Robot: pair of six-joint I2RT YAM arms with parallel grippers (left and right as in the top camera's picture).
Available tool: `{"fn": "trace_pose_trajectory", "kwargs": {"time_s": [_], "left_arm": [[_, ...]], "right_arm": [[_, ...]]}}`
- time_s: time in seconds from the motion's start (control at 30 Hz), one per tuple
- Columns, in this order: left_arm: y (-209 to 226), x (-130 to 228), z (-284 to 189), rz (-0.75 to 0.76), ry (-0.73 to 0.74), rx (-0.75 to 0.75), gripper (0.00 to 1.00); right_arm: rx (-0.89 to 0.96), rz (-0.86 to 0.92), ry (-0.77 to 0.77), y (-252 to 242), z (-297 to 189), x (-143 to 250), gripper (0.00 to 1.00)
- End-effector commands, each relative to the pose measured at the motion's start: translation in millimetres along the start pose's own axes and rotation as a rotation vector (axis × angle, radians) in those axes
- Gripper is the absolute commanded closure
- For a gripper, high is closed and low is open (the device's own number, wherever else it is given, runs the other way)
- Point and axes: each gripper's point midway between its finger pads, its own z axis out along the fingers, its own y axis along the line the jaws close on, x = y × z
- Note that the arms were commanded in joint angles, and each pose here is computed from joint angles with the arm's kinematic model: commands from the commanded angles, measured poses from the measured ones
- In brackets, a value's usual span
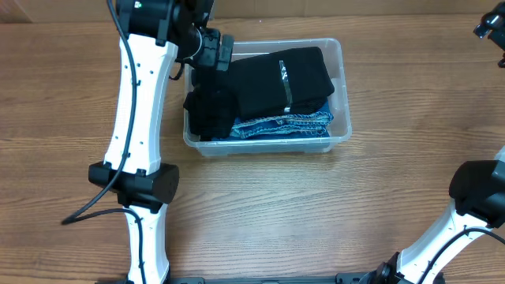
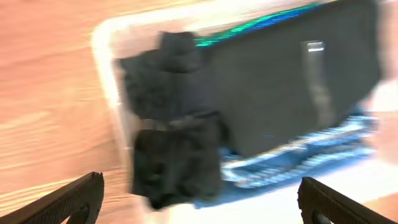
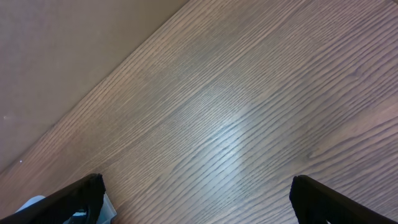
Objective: Pack container
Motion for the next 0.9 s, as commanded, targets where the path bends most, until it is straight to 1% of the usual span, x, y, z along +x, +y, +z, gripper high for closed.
{"fn": "trace_pose_trajectory", "kwargs": {"time_s": [0.0,0.17,0.23,0.27,0.3,0.33,0.43,0.5,0.57,0.6,0.63,0.7,0.87], "left_arm": [[-45.9,2.9,-40.3,-0.071,-0.047,0.225,0.00],[-52.9,4.4,-41.1,-0.061,-0.037,0.268,0.00],[-60.4,5.7,-46.1,0.007,-0.044,0.315,0.00],[-64.8,6.6,-52.0,0.090,-0.064,0.339,0.00],[-65.5,7.1,-59.3,0.159,-0.090,0.339,0.00],[-65.4,7.6,-66.4,0.181,-0.109,0.336,0.00],[-52.8,8.2,-95.9,0.180,-0.183,0.281,0.00],[-34.9,6.9,-109.0,0.164,-0.224,0.201,0.00],[-14.7,6.1,-129.0,0.155,-0.287,0.077,0.00],[-8.4,4.0,-141.5,0.166,-0.331,0.027,0.00],[-8.1,0.5,-155.9,0.208,-0.386,0.005,0.00],[-12.8,-6.1,-184.5,0.303,-0.496,-0.012,0.00],[-23.2,-9.0,-218.4,0.353,-0.644,0.008,0.00]], "right_arm": [[-0.004,0.002,-0.015,-0.3,-4.5,-3.2,0.00],[-0.004,0.002,-0.015,-0.2,-4.5,-3.2,0.00],[-0.004,0.002,-0.015,-0.2,-4.5,-3.2,0.00],[-0.004,0.002,-0.015,-0.2,-4.5,-3.2,0.00],[-0.004,0.002,-0.015,-0.3,-4.5,-3.2,0.00],[-0.004,0.002,-0.015,-0.2,-4.5,-3.2,0.00],[-0.004,0.002,-0.015,-0.2,-4.5,-3.2,0.00],[-0.004,0.002,-0.015,-0.2,-4.5,-3.2,0.00],[-0.004,0.002,-0.015,-0.2,-4.5,-3.2,0.00],[-0.004,0.002,-0.015,-0.3,-4.5,-3.2,0.00],[-0.004,0.002,-0.015,-0.2,-4.5,-3.2,0.00],[-0.004,0.002,-0.015,-0.3,-4.5,-3.2,0.00],[-0.004,0.002,-0.015,-0.3,-4.5,-3.2,0.00]]}}
